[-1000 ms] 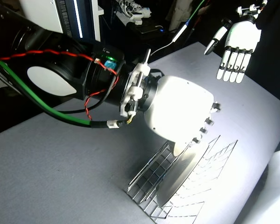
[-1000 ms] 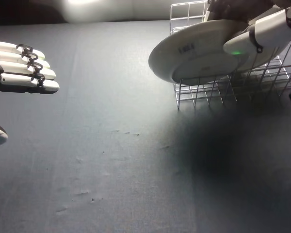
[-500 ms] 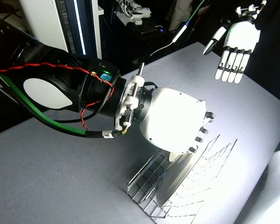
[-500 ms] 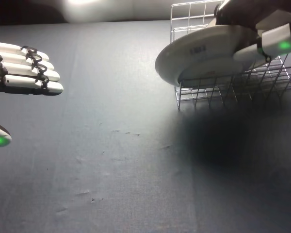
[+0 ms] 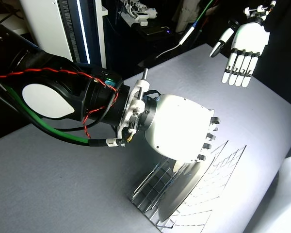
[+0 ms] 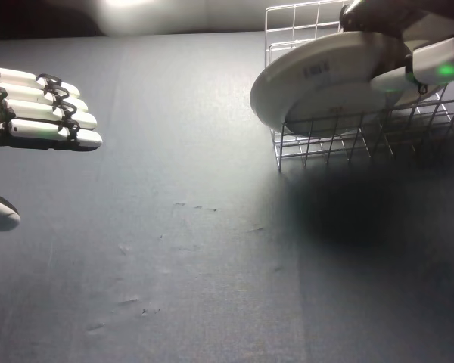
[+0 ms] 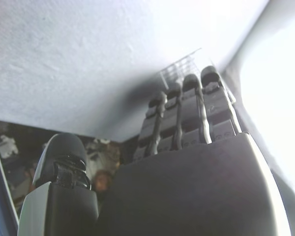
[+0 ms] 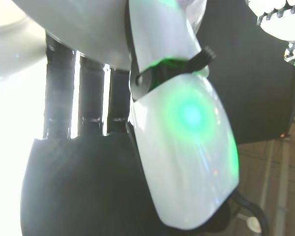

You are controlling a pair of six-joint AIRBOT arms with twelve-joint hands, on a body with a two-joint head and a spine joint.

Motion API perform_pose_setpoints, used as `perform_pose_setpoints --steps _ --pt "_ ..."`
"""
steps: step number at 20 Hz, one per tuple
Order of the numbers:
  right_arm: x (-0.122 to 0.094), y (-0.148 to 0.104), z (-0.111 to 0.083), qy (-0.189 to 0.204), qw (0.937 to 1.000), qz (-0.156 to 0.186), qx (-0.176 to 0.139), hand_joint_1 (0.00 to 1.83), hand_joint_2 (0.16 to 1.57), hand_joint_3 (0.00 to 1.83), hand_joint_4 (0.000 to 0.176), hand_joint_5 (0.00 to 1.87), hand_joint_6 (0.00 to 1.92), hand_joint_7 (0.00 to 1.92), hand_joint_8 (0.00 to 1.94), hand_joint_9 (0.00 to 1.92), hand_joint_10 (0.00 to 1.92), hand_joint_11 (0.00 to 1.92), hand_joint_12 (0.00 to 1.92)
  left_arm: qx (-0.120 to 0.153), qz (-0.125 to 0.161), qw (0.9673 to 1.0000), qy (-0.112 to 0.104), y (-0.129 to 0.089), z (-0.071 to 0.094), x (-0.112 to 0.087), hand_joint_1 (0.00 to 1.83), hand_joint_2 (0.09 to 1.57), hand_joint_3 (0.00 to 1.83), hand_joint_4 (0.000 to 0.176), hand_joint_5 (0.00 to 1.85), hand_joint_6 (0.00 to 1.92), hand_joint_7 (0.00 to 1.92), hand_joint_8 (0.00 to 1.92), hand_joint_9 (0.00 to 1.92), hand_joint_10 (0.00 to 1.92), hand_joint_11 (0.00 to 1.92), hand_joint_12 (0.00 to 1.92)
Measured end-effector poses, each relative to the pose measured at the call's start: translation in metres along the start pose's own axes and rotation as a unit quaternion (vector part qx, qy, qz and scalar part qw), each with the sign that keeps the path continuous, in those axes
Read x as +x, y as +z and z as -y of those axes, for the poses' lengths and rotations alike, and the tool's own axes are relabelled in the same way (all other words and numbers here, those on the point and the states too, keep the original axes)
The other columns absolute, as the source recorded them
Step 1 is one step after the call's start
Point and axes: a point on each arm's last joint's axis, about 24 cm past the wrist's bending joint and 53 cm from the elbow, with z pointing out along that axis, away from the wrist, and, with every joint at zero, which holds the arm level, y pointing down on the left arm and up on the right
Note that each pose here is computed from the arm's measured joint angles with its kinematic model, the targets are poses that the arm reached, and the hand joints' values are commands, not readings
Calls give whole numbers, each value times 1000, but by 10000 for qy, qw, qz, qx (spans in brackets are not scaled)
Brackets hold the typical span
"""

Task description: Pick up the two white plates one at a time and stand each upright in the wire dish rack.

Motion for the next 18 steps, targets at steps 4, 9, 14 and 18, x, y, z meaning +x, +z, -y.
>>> perform_pose_setpoints --steps 4,9,14,18 --pt "1 0 -1 -77 10000 -23 -25 1360 1066 0 0 784 288 892 109 903 94 555 995 24 -5 10000 1 1 2 0 0 1218 0 0 51 12 21 4 2 0 6 4" --pt "-1 0 -12 -60 9997 31 -219 1366 1029 0 0 756 11 800 0 803 1 353 1089 24 -5 10000 3 1 2 0 0 1226 2 0 29 8 0 0 0 0 0 0" --pt "-1 1 -17 -69 9996 36 -279 1307 1073 5 0 576 0 594 0 579 0 106 1217 21 -4 10000 1 1 2 0 0 1219 0 0 30 2 3 0 0 0 1 0" --pt "-2 1 -32 -334 9981 28 -513 1158 1004 0 0 336 0 303 0 273 1 0 933 88 -23 10000 4 1 5 1 0 1212 0 0 5 0 0 0 0 0 0 0"
